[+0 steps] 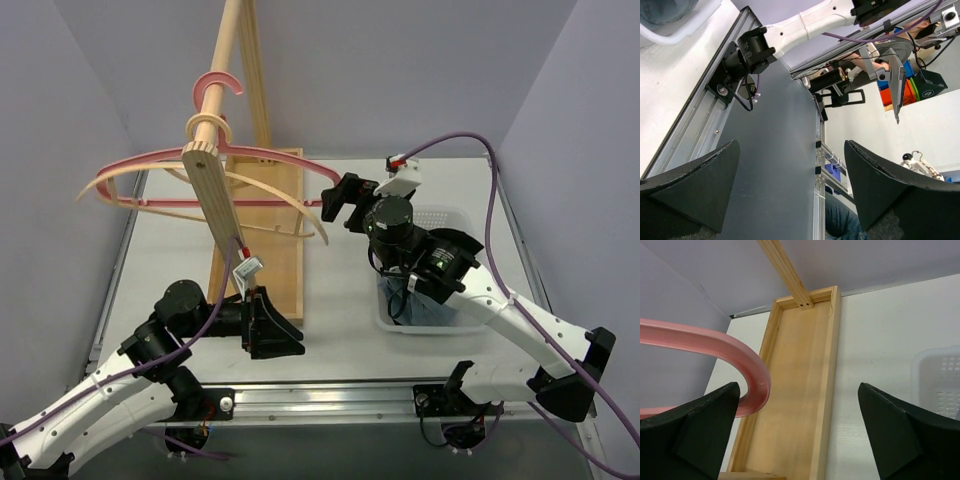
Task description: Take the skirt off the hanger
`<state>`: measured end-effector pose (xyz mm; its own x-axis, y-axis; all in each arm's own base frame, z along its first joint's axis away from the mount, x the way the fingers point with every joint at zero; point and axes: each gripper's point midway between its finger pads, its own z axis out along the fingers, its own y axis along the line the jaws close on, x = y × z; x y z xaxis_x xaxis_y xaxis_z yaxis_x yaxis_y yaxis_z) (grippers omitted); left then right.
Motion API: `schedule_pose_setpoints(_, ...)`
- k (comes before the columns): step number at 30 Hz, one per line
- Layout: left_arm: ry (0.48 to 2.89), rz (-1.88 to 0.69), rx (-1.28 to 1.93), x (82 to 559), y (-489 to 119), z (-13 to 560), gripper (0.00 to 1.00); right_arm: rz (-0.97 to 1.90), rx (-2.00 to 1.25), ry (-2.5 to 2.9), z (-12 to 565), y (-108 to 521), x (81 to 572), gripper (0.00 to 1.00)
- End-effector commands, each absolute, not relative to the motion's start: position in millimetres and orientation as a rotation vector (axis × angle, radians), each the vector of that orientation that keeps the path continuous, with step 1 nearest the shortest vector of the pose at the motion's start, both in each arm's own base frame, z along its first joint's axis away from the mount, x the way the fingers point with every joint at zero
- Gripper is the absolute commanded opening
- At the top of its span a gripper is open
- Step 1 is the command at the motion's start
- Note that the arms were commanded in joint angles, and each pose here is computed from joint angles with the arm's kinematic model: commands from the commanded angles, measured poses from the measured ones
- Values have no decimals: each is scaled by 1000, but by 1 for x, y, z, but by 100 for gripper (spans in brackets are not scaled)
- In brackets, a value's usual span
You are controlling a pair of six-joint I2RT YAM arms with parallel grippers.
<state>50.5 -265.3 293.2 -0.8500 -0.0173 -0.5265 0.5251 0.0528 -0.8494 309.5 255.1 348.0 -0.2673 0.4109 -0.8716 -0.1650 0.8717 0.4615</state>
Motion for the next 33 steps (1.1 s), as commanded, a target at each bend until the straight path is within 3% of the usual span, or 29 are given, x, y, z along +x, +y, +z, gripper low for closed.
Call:
schedule_pose_setpoints(1,1914,-1847,510,51,-263,306,94,449,86,1788,344,254,317,100)
schedule_pose_setpoints(10,1917,-1852,496,51,-263,302,94,598,-97,1748,378,295,328,100)
schedule_pose_setpoints(17,1928,-1852,496,51,-264,299,94,716,-84,1624,422,285,309,100)
schedule_pose_setpoints(33,1848,-1985,490,47,-270,304,94,761,357,1622,330,156,232,100)
